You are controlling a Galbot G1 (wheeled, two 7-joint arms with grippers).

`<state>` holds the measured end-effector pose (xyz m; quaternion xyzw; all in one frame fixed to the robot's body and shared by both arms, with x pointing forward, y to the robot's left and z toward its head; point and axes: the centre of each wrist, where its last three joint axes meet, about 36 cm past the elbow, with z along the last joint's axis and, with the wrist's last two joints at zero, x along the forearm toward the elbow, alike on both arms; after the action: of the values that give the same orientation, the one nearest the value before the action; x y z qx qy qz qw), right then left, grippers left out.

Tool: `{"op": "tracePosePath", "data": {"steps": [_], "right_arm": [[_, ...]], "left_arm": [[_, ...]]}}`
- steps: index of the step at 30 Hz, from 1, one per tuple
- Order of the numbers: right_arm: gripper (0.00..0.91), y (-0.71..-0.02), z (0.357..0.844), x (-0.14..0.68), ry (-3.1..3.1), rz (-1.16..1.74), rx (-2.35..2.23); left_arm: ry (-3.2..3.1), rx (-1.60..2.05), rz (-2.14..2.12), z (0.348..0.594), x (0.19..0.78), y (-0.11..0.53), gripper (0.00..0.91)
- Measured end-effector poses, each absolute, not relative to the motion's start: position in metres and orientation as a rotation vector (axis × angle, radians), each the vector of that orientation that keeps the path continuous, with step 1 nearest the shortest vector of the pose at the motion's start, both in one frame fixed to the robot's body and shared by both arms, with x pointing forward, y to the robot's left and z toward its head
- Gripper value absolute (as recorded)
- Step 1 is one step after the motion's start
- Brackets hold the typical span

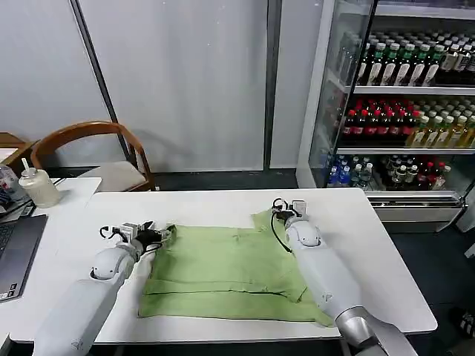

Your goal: Fold and organize the clothes.

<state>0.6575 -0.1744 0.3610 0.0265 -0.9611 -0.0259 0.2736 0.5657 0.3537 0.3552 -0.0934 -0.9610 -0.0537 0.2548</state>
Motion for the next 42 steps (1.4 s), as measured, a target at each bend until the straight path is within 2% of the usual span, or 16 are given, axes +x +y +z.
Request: {"op": "tracePosePath", "data": {"steps": [14,24,42], "right_arm": [[0.0,-0.174,0.358,0.655,-2.601,-0.06,0.111],[0.0,-0.179,0.365,0.644,-2.62,-0.017,0.127],[0.0,-0.212,0.397,0.541,-2.707,0.009,0.186]], "left_arm": [[-2.613,-0.291,-0.128,0.349,0.565,0.348,0.02],[-2.644,-0.297,-0.125,0.355,0.562,0.352,0.02],[-2.719,-0.349,-0.084,0.369,0.494,0.347,0.02]]}}
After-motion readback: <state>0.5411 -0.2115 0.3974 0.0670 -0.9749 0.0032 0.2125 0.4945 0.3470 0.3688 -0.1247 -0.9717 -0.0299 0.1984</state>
